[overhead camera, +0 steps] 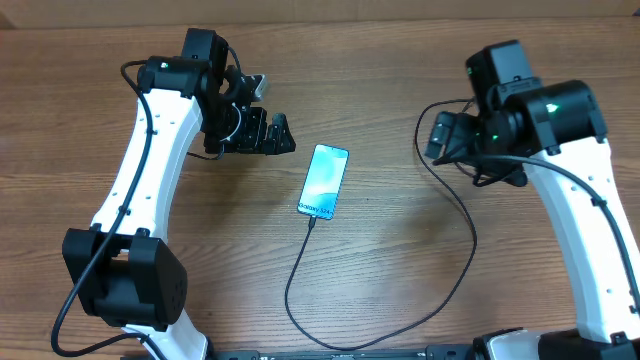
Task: Plug charger to phone and switch on socket
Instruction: 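Move the right gripper over the white power strip's plugged socket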
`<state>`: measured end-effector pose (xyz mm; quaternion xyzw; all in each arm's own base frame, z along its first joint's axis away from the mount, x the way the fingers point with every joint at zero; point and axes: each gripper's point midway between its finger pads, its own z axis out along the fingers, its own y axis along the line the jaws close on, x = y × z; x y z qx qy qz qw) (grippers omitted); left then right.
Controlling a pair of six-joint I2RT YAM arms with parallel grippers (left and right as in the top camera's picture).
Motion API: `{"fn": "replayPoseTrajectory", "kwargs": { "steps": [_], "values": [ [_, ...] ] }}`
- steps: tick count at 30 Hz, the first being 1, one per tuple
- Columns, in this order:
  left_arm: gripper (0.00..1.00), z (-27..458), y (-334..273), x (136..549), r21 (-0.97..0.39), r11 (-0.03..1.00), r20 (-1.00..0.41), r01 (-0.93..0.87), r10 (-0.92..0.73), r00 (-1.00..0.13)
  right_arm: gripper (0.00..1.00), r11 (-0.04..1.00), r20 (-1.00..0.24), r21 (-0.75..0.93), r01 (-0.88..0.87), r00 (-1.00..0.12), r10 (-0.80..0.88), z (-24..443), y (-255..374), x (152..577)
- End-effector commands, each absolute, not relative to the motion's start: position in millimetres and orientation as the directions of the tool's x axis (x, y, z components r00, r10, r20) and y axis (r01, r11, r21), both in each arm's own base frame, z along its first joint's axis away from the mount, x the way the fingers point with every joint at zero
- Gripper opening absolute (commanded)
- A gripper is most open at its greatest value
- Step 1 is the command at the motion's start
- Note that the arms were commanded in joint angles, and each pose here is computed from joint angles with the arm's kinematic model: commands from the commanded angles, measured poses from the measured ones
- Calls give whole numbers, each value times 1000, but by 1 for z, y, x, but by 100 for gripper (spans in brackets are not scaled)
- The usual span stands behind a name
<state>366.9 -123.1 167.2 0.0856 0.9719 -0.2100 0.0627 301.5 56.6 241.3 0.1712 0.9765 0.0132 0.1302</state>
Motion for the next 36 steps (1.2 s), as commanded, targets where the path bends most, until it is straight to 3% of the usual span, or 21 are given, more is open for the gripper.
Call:
{"fn": "replayPoseTrajectory", "kwargs": {
  "steps": [1,36],
  "values": [
    [100,177,-123,367,-393,897,-187,200,135,-973,100,925,-317,16,379,-876,364,254,30,303],
    [100,177,-123,367,-393,897,-187,200,135,-973,100,832,-406,-112,544,-789,462,251,-23,312]
  ]
}}
